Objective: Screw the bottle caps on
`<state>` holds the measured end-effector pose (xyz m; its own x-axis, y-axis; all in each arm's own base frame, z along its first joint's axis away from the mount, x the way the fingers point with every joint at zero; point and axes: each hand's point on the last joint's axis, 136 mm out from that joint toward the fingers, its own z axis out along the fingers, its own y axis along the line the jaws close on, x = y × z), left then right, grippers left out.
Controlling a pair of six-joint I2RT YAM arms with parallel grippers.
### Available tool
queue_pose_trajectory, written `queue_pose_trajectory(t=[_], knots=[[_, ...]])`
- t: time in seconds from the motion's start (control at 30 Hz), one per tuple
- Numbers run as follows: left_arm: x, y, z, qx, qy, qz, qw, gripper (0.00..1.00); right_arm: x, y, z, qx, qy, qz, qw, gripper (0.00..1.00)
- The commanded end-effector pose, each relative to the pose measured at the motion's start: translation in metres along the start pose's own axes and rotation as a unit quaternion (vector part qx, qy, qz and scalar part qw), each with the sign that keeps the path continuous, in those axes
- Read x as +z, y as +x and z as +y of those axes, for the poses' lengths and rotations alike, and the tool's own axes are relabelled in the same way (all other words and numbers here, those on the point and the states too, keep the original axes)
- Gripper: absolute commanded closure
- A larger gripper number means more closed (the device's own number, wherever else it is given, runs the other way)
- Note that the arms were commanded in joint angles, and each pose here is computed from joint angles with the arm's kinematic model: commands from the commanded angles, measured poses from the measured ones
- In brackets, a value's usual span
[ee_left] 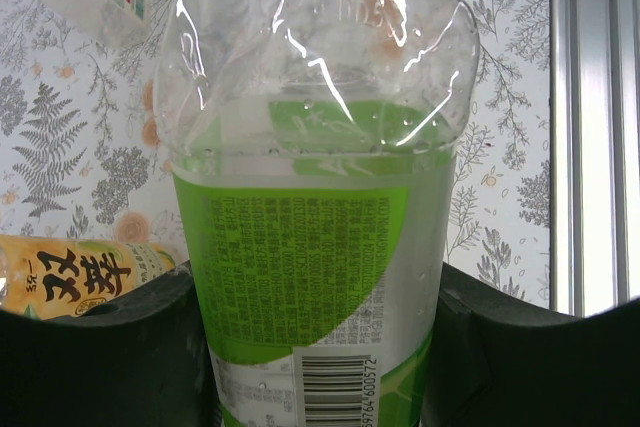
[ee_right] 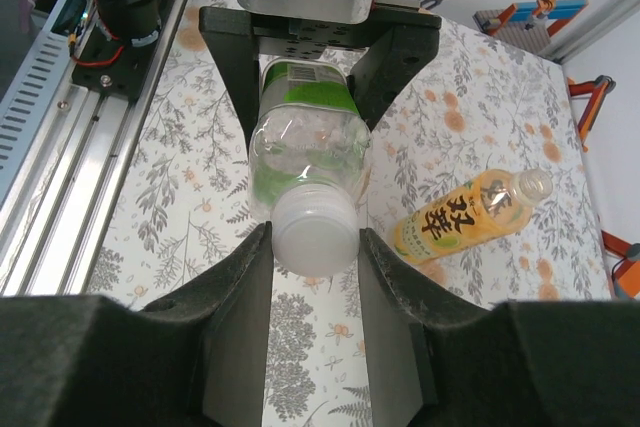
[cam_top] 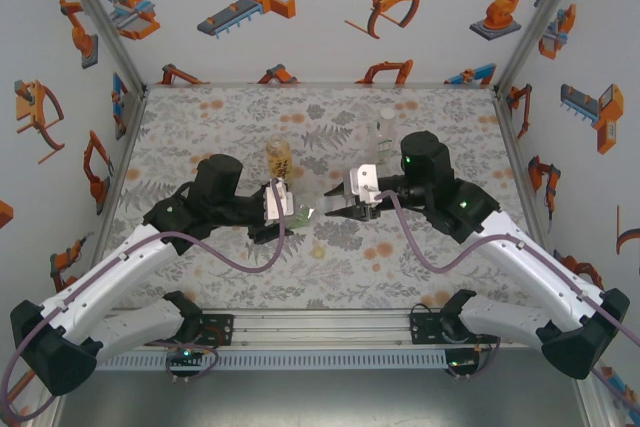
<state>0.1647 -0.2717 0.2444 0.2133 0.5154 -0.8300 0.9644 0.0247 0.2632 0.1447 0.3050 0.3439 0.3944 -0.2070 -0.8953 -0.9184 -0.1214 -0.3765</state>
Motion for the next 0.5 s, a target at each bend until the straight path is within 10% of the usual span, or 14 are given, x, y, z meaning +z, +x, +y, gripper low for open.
queue_pose_trajectory(t=[0.0, 0.47], knots=[[-0.006, -0.012, -0.002, 0.018, 0.001, -0.015, 1.0, 1.0, -0.001, -0.015, -0.002, 0.012, 0.002, -0.028, 1.0, 0.85], [-0.006, -0.01, 0.005, 0.018, -0.02, -0.01, 1.0, 1.0, 0.001, -0.007, -0.035, 0.282, 0.1, -0.093, 0.95, 1.0]])
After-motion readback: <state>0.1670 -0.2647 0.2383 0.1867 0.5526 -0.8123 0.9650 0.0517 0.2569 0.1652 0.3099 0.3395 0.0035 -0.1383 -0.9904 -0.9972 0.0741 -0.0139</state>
